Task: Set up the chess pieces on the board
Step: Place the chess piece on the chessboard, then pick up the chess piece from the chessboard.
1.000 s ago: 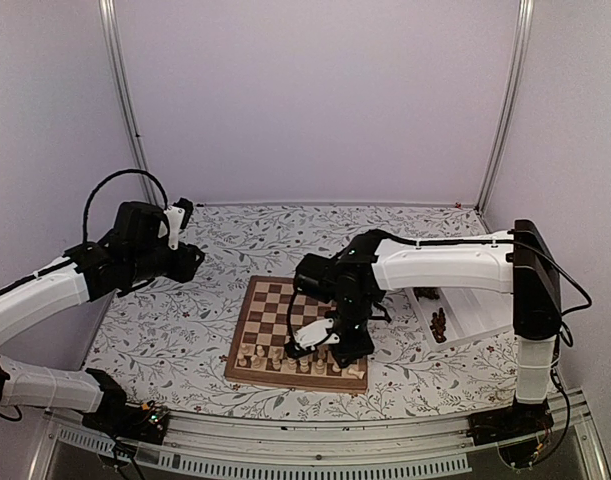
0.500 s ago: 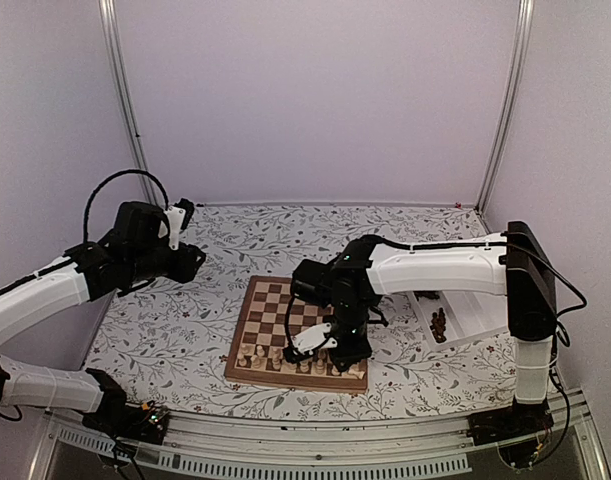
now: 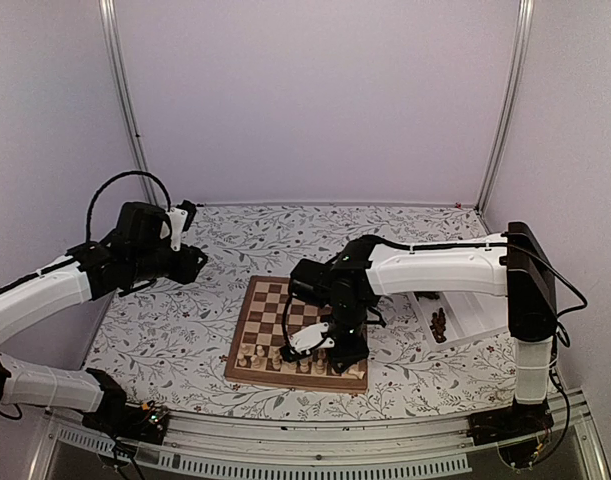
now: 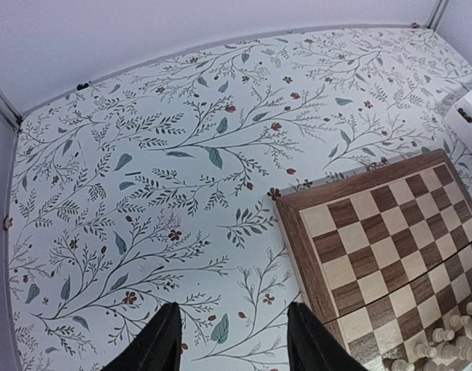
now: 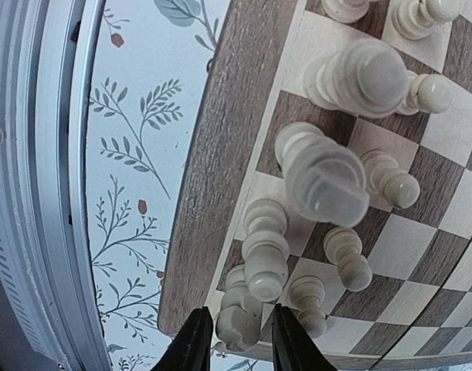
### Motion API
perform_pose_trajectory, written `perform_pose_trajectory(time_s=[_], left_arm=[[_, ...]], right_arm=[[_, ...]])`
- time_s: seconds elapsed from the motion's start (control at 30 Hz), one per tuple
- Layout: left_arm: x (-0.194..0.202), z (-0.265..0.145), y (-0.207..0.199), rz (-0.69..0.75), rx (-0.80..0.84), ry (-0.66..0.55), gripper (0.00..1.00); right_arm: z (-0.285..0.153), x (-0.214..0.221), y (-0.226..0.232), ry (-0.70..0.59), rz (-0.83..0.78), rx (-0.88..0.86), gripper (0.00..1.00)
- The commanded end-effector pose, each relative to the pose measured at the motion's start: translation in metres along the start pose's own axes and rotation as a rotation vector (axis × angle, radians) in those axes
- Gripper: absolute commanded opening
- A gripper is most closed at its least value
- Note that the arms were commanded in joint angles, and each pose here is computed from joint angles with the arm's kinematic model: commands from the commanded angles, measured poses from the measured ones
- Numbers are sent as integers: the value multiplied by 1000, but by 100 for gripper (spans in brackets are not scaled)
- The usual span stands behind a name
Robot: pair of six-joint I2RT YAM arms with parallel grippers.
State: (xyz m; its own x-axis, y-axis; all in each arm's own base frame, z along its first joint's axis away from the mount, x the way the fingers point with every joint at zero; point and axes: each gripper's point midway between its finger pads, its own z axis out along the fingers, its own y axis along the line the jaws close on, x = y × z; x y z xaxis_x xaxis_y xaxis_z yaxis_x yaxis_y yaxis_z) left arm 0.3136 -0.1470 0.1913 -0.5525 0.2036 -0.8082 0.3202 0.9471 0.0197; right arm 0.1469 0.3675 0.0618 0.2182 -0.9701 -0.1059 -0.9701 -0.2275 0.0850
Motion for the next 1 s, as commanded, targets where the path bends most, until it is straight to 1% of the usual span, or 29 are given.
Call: perform_pose_trajectory(time_s=[0.0, 0.17, 0.3, 0.5, 0.6, 0.7, 0.83, 0.97], left_arm=[[-1, 3, 3, -8, -1, 0, 48], [0, 4, 3, -7, -1, 7, 48], [2, 6, 5, -12, -8, 15, 48], [-2, 5, 4, -16, 3, 0, 48], [-1, 5, 6, -14, -12, -1, 48], [1, 6, 9, -13, -27, 5, 48], [3, 9, 11, -9, -40, 19, 48], [5, 9, 13, -6, -47, 24, 48]], right_arm=[[-9, -8, -2, -23, 1, 26, 32], [-26, 0, 2, -40, 14, 57, 38], [-40, 14, 6, -78, 57, 76, 39], [-36, 45, 13, -126, 125, 62, 38], [-39, 37, 16, -257, 160, 33, 38], [-42, 36, 9, -308, 191, 80, 37], [-45, 32, 7, -341, 208, 94, 40], [-29, 30, 10, -326, 219, 37, 41]])
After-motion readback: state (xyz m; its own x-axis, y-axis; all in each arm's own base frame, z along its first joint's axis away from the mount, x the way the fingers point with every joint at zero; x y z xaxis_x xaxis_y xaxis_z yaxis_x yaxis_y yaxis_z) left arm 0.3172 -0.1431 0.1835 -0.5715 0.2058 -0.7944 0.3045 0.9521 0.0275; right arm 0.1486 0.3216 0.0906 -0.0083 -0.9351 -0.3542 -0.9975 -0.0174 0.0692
